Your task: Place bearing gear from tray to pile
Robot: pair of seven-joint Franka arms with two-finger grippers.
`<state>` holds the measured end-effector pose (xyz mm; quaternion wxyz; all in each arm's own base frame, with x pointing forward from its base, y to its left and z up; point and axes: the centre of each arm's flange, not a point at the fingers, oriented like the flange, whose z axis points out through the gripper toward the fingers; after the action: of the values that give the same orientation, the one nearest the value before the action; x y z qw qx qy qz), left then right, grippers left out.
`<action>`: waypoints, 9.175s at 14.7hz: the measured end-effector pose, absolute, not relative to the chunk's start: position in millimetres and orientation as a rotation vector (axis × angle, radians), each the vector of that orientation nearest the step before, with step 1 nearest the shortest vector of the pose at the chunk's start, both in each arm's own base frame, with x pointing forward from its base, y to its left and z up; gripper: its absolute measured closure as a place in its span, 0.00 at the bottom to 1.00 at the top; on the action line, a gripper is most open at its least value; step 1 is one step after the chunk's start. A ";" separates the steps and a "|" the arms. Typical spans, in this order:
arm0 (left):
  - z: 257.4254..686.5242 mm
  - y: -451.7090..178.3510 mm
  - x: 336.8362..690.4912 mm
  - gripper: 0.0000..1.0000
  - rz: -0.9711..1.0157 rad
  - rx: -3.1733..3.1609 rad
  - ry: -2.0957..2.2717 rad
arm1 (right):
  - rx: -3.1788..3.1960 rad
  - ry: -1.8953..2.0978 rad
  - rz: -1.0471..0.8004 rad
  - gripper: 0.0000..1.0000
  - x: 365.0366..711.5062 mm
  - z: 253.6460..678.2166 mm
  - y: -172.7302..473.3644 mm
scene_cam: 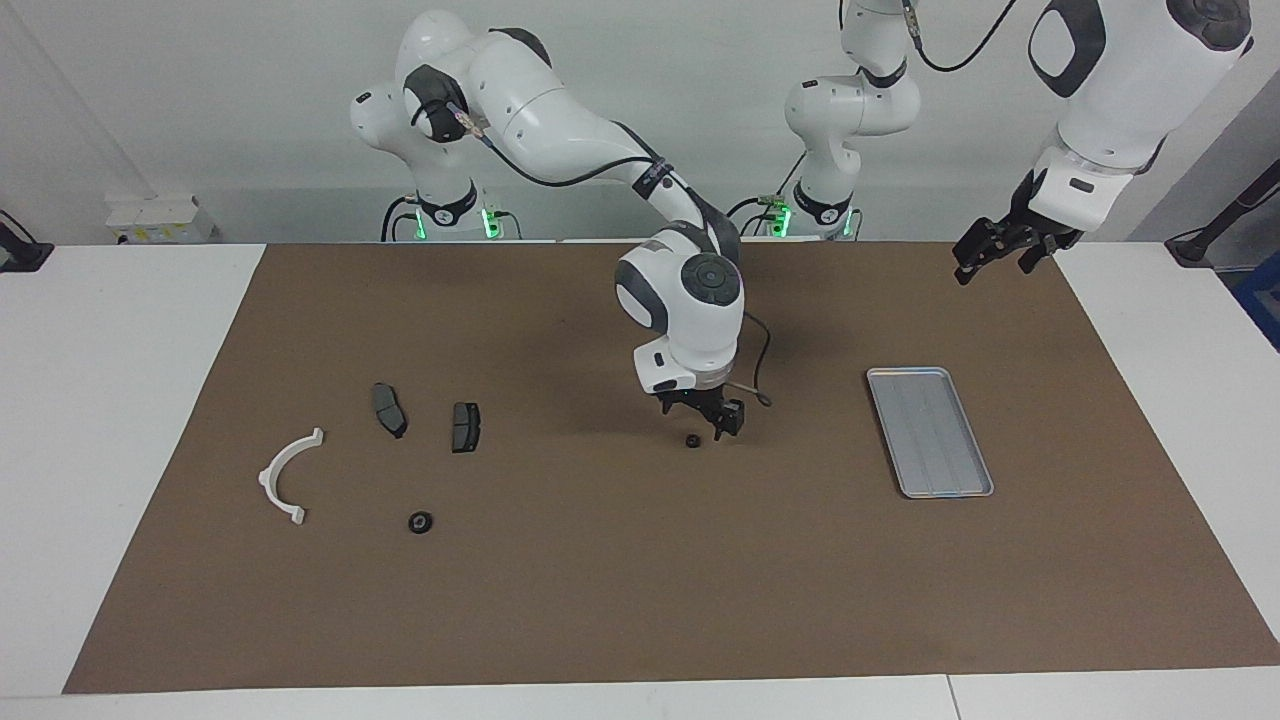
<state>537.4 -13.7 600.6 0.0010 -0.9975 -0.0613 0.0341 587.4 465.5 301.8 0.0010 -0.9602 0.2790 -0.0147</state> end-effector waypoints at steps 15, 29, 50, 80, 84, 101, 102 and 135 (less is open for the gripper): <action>600.6 -13.8 537.4 0.00 0.107 -3.132 -0.192 | -2.991 0.868 -0.098 0.39 594.1 283.6 462.2; 600.6 -13.8 537.4 0.00 0.107 -3.132 -0.192 | -3.090 0.818 -0.022 0.75 614.7 305.7 423.0; 600.6 -13.8 537.4 0.00 0.107 -3.132 -0.192 | -3.196 -0.134 -0.053 0.75 703.5 395.5 -3.4; 600.6 -13.8 537.4 0.00 0.107 -3.132 -0.192 | -3.189 -0.158 -0.098 0.00 690.4 396.5 -1.6; 600.6 -13.8 537.4 0.00 0.107 -3.132 -0.192 | -3.198 -0.169 -0.105 0.00 660.4 483.6 7.0; 600.6 -13.8 537.4 0.00 0.107 -3.132 -0.192 | -3.146 -0.120 -0.019 0.00 563.0 629.5 10.1; 600.6 -13.8 537.4 0.00 0.107 -3.132 -0.192 | -3.135 -0.106 -0.011 0.00 561.7 630.1 6.3; 600.6 -13.9 537.4 0.00 0.107 -3.132 -0.192 | -3.129 -0.094 -0.034 0.00 545.6 649.9 -1.4</action>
<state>537.4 -13.9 600.6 0.0008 -0.9975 -0.0611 0.0341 545.6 -1.4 649.9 0.0053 -0.9995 -0.0300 -0.0109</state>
